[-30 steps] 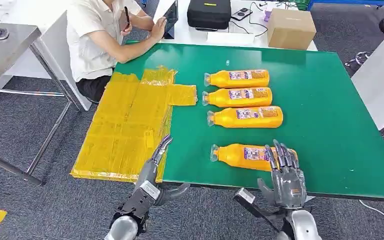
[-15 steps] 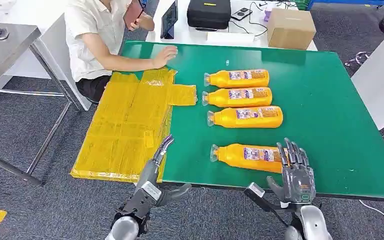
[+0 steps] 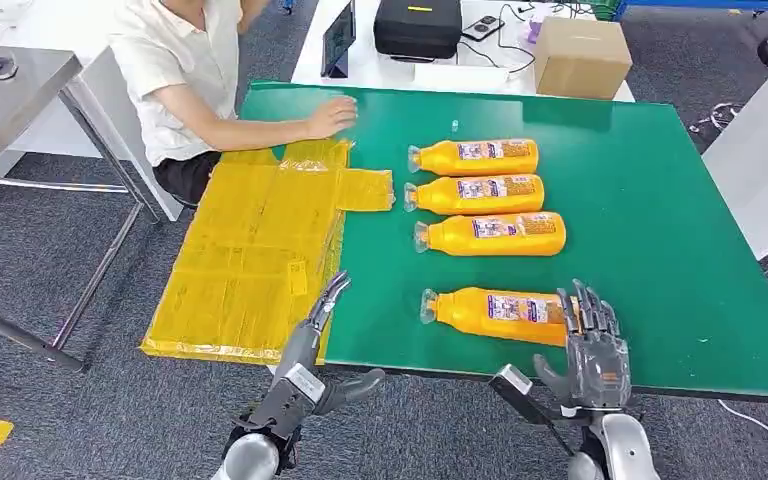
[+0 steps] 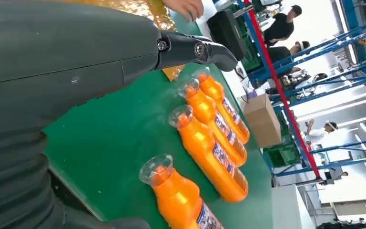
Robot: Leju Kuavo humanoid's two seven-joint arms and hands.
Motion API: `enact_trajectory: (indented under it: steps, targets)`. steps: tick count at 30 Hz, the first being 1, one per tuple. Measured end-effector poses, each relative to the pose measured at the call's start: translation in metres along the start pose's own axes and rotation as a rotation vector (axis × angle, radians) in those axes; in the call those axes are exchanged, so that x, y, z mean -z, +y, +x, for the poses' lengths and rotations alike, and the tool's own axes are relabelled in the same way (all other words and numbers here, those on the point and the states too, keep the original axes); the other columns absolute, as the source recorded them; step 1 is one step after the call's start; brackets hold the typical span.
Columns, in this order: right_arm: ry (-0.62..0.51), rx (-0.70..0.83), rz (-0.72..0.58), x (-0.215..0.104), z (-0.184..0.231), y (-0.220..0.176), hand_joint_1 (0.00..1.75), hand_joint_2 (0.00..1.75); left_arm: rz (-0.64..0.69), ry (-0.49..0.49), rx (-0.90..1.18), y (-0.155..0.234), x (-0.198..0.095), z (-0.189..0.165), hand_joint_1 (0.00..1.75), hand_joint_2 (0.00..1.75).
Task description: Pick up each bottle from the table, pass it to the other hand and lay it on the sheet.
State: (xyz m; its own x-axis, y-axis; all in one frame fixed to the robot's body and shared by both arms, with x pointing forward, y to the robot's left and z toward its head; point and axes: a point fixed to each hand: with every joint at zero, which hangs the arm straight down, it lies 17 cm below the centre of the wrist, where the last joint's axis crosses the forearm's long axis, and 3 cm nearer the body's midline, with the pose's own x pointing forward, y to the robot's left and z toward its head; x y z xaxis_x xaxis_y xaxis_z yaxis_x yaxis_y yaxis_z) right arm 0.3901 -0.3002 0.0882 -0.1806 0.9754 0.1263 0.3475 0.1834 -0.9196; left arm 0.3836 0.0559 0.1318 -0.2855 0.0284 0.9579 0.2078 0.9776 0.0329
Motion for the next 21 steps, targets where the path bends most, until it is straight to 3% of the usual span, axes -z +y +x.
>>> enact_trajectory:
  steps: [7,21]
  targets:
    - [0.058,0.012,0.049,0.014,-0.021,0.014,0.0,1.75,-0.014,-0.001,-0.006,-0.003,0.001,0.001,0.0,1.75]
    - [0.028,0.076,0.103,0.055,-0.014,0.037,0.0,1.75,-0.064,-0.008,-0.029,-0.018,0.01,0.006,0.0,1.75]
